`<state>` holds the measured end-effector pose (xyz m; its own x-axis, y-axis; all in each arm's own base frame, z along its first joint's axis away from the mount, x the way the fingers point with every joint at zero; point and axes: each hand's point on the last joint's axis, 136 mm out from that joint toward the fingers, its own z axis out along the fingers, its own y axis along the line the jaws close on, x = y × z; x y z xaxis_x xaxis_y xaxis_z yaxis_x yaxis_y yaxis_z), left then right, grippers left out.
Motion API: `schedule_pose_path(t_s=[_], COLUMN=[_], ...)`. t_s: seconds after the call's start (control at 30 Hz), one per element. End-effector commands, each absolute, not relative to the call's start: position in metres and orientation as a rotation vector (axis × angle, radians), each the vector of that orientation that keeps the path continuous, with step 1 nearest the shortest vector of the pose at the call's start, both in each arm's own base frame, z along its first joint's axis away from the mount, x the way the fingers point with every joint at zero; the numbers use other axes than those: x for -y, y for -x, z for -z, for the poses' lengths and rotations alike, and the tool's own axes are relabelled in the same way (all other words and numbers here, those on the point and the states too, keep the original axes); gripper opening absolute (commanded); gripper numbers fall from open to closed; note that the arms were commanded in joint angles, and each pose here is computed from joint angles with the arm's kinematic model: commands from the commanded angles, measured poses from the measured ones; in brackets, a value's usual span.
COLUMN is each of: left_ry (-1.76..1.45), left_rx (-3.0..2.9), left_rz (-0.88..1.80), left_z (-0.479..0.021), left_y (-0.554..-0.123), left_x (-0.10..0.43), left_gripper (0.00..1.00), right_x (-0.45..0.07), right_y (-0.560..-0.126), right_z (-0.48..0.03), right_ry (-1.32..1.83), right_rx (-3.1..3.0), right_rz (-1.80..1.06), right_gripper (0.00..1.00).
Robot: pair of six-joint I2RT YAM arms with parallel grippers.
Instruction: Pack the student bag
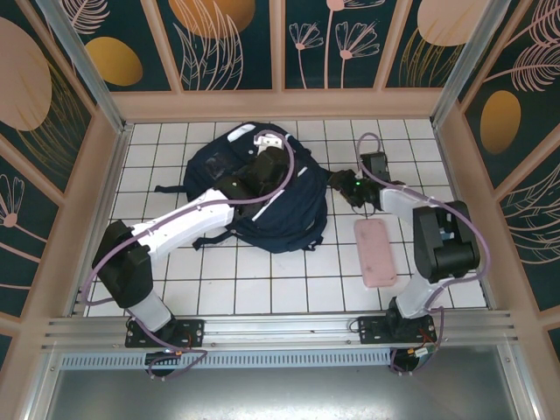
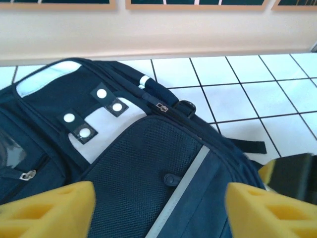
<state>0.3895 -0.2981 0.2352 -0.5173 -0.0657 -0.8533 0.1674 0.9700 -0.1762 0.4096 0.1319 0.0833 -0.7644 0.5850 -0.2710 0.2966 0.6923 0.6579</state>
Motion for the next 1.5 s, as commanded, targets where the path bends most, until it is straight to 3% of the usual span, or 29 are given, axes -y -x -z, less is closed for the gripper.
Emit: schedule_pose_path(t_s=[0.0,0.13,0.4,0.67,1.03,1.3,1.47], left_ry=[-0.003,0.049,-0.391,-0.290,-0.084,0.059,0.007], left_rx=[-2.141,-2.216,-2.459,-2.466,-2.482,-2.527,-2.519], left_rz=[0.360,0.381,0.219,0.118,0.170,0.193,0.238], left_z=[-0.227,-0.199,-0.136,-0.130,-0.128,-0.104,-0.092], left_y=[-0.388,-0.378,-0.335,-0.338,-0.316,-0.291,-0.284], left_x=[0.277,0.244,0.235,0.228,0.193,0.159,0.161], left_gripper=[0.79,0.84,0.85,0.87,0.85,0.71,0.61], right_x=[-0.093,-0.096,-0.139,-0.209,-0.274,-0.267,-0.247], right_y=[-0.402,-0.392,-0.382,-0.359,-0.360,-0.397,-0.428], right_z=[-0.108,-0.129,-0.146,-0.147,-0.113,-0.116,-0.133], right_ry=[-0.723,-0.659,-0.513,-0.364,-0.370,-0.416,-0.451], right_rx=[-2.372,-2.360,-2.394,-2.466,-2.560,-2.494,-2.419], right_rz=[-0.678,-0.678,-0.813,-1.003,-1.208,-1.150,-1.129], right_gripper=[0.57,0.62,0.76,0.75,0.55,0.24,0.12])
